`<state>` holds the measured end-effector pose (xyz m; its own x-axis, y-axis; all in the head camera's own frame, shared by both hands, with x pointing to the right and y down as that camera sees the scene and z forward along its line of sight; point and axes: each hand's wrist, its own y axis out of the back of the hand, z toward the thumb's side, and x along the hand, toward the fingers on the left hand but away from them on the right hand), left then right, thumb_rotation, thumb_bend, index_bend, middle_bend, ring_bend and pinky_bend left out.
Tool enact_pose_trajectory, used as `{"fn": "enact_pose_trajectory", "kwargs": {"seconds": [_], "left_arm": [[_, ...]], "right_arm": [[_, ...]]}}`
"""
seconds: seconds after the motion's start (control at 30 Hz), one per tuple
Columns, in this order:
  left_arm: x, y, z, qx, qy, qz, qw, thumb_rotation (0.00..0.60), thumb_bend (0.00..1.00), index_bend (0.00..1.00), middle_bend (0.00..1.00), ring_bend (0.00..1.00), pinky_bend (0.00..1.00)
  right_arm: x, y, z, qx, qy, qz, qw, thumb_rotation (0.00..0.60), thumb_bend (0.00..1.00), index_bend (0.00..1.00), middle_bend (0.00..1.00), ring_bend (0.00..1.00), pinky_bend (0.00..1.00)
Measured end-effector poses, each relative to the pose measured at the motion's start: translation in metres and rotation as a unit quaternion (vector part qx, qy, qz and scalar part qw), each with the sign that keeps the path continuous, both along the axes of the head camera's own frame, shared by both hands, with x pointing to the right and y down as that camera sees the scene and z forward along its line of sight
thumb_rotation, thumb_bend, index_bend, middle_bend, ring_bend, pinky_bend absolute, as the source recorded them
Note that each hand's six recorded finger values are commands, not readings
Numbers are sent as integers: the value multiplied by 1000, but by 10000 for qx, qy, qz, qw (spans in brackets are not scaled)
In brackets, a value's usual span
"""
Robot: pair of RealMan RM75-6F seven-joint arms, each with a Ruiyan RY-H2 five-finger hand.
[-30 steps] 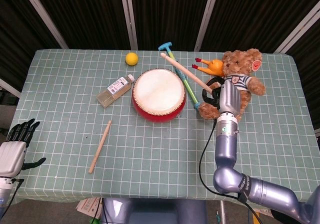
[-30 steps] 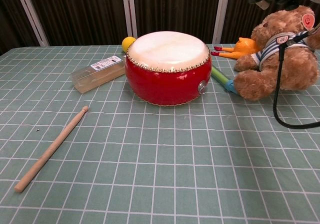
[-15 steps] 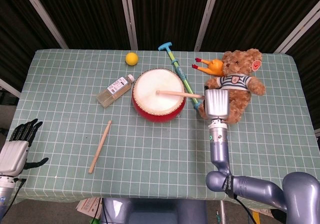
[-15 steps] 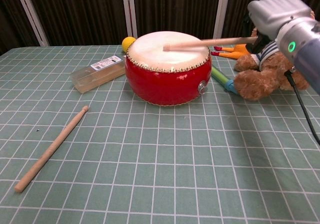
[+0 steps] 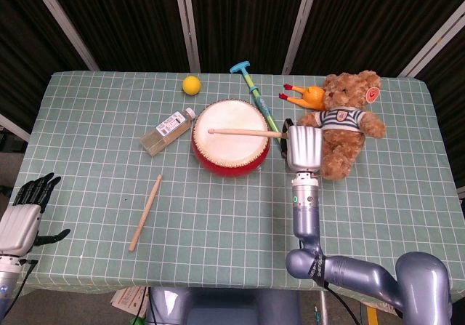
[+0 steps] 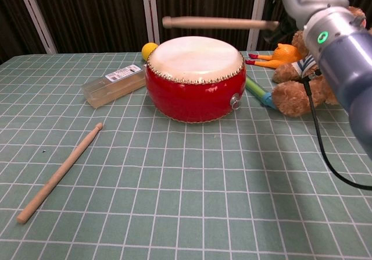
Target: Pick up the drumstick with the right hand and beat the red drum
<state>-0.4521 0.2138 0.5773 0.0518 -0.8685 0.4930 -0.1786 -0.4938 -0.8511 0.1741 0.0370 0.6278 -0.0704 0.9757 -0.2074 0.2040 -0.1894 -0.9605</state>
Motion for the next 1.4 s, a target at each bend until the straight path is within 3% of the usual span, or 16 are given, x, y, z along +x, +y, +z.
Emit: {"fn": "enact_pose_trajectory", "kwargs": {"seconds": [0.1, 0.27, 0.37, 0.47, 0.5, 0.6, 0.67, 0.73, 0.87, 0.97, 1.1, 1.17, 1.2, 1.27, 1.33, 1.4], "left_arm": [[0, 0, 0, -4, -1, 4, 10000, 600, 0, 0, 0, 0, 0], [0, 0, 0, -14, 12, -21, 10000, 600, 0, 0, 0, 0, 0], [0, 0, 0, -15, 15, -26, 10000, 600, 0, 0, 0, 0, 0], [0, 1, -1, -14, 16, -21, 10000, 600, 0, 0, 0, 0, 0], [0, 1, -1, -15, 16, -21, 10000, 600, 0, 0, 0, 0, 0], [0, 1, 0, -28, 27, -27, 10000, 600, 0, 0, 0, 0, 0], [0, 1, 0, -33, 31, -30, 10000, 600, 0, 0, 0, 0, 0], [0, 1, 0, -39, 41, -43, 10000, 600, 0, 0, 0, 0, 0], [-1, 0, 0, -69, 64, -73, 9999, 600, 0, 0, 0, 0, 0], [-1, 1, 1, -84, 85, -91, 9999, 600, 0, 0, 0, 0, 0], [-1, 0, 0, -89, 98, -100, 9999, 600, 0, 0, 0, 0, 0], [-1, 0, 0, -72, 66, -77, 9999, 600, 0, 0, 0, 0, 0], [-1, -1, 0, -58, 44, -55, 10000, 600, 0, 0, 0, 0, 0], [0, -1, 1, -50, 38, -33, 10000, 600, 0, 0, 0, 0, 0], [0, 0, 1, -55, 48, -41, 10000, 600, 0, 0, 0, 0, 0], [0, 0, 0, -45, 51, -30, 10000, 600, 0, 0, 0, 0, 0]], "right_arm": [[1, -2, -12, 19, -640, 330, 9974, 600, 648, 973, 1000, 1000, 932], [7, -2, -19, -107, -1295, 770, 9885, 600, 648, 973, 1000, 1000, 932], [11, -4, -23, -222, -2041, 1270, 9704, 600, 648, 972, 1000, 1000, 932], [16, -8, -28, -337, -2881, 1840, 9391, 600, 649, 973, 1000, 1000, 932], [18, -9, -30, -367, -3198, 2033, 9247, 600, 649, 973, 1000, 1000, 932], [19, -11, -33, -427, -3682, 2308, 8996, 600, 649, 973, 1000, 1000, 932], [19, -11, -32, -452, -3682, 2317, 8993, 600, 649, 973, 1000, 1000, 932], [19, -12, -29, -472, -3554, 2275, 9054, 600, 649, 973, 1000, 1000, 932], [17, -14, -21, -460, -3095, 2055, 9273, 600, 649, 973, 1000, 1000, 932], [16, -15, -13, -378, -2513, 1734, 9515, 600, 652, 973, 1000, 1000, 932], [15, -16, 3, -206, -1161, 961, 9884, 600, 655, 973, 1000, 1000, 932], [12, -14, 12, -128, -314, 396, 9986, 600, 655, 973, 1000, 1000, 932], [10, -11, 19, -82, 336, -57, 9994, 600, 655, 973, 1000, 1000, 932], [6, -5, 31, 0, 1355, -772, 9878, 600, 655, 972, 1000, 1000, 932], [6, 3, 46, 97, 2369, -1423, 9610, 600, 656, 973, 1000, 1000, 932], [7, 8, 56, 128, 2899, -1744, 9410, 600, 656, 973, 1000, 1000, 932]]}}
